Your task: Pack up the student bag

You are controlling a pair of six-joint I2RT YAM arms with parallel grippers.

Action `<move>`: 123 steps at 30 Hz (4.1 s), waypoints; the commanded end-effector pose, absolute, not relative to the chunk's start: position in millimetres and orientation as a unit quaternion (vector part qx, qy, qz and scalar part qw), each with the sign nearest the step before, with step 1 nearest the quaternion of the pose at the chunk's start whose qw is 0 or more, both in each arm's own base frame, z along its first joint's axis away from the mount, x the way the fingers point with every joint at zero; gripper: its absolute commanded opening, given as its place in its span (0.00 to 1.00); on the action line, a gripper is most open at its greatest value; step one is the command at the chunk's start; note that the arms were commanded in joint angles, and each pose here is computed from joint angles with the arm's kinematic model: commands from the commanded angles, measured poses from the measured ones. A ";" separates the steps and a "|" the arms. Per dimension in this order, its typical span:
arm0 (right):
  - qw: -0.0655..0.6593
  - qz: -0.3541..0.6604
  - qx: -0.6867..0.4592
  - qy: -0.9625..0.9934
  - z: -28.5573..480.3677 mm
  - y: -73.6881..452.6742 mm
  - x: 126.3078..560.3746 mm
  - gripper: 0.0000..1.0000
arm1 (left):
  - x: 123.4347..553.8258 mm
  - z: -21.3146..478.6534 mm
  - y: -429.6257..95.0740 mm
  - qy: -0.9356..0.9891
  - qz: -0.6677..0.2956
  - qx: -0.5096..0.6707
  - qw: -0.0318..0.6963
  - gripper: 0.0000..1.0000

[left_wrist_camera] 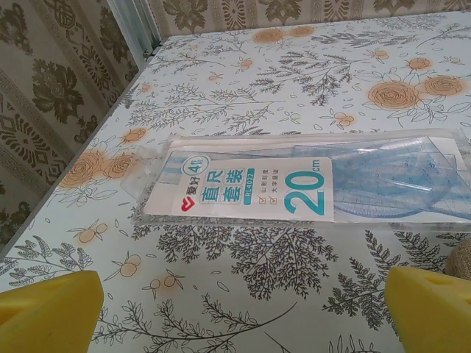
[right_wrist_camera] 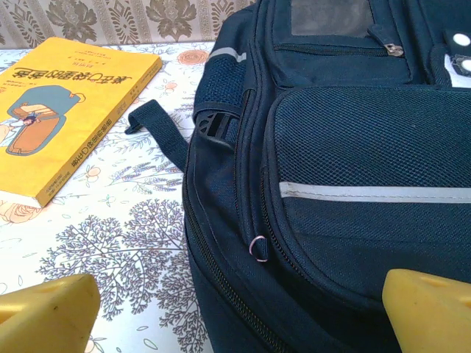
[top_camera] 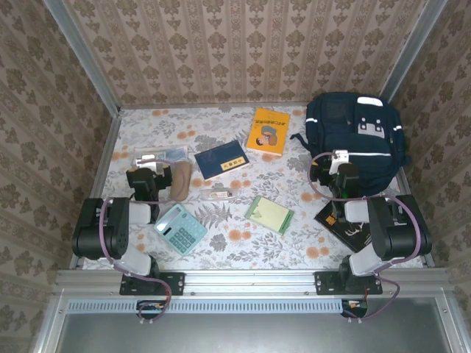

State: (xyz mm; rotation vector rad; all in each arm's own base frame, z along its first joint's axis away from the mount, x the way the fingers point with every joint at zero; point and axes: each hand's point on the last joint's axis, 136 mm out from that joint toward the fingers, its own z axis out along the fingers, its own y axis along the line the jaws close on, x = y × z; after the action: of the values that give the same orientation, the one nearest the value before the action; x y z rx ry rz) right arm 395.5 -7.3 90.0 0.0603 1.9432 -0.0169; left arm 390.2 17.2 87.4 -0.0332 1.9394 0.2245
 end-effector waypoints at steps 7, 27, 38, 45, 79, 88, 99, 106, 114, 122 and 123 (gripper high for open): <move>0.572 0.002 0.023 0.820 98.2 -4.3 400.7 1.00 | 395.0 96.9 14.3 0.814 0.090 -0.012 0.573 1.00; 0.572 0.003 0.023 0.820 98.1 -4.0 399.9 1.00 | 396.8 96.8 10.1 0.819 0.067 0.001 0.570 1.00; 0.581 -0.021 0.087 0.809 166.7 -24.1 388.5 1.00 | 394.2 163.5 32.4 0.843 0.088 -0.083 0.523 1.00; 0.526 -0.039 0.206 0.824 212.7 -53.9 371.5 0.99 | 382.2 212.3 27.7 0.882 0.005 -0.173 0.438 1.00; 0.165 0.148 0.130 0.967 51.6 100.7 468.2 1.00 | 374.0 229.0 -78.7 0.902 -0.094 -0.050 0.419 1.00; 0.146 0.190 0.016 0.971 57.5 205.2 440.8 1.00 | 373.4 220.0 -81.2 0.905 -0.095 -0.050 0.412 1.00; 0.236 0.168 -0.010 0.957 130.2 218.5 452.5 1.00 | 378.8 208.2 -129.7 0.913 -0.123 -0.008 0.389 1.00; 0.290 0.108 0.134 0.941 160.0 118.0 431.2 0.99 | 370.4 179.5 -229.4 0.923 -0.183 0.074 0.331 0.94; 0.265 0.035 0.271 0.925 132.4 4.2 367.1 1.00 | 369.9 138.5 -315.6 0.932 -0.248 0.119 0.237 0.84; 0.239 0.035 0.305 0.921 95.7 -22.3 349.1 0.97 | 372.2 84.0 -367.8 0.949 -0.232 0.155 0.149 0.74; 0.236 0.039 0.303 0.922 91.7 -21.4 350.2 0.96 | 373.2 75.2 -368.0 0.953 -0.226 0.151 0.137 0.73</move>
State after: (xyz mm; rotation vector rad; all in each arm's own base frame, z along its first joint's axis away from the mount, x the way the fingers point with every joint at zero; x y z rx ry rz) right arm 346.0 -21.2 93.1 0.8195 2.5533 0.0712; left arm 383.8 -364.7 89.1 0.4331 2.6533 -0.6596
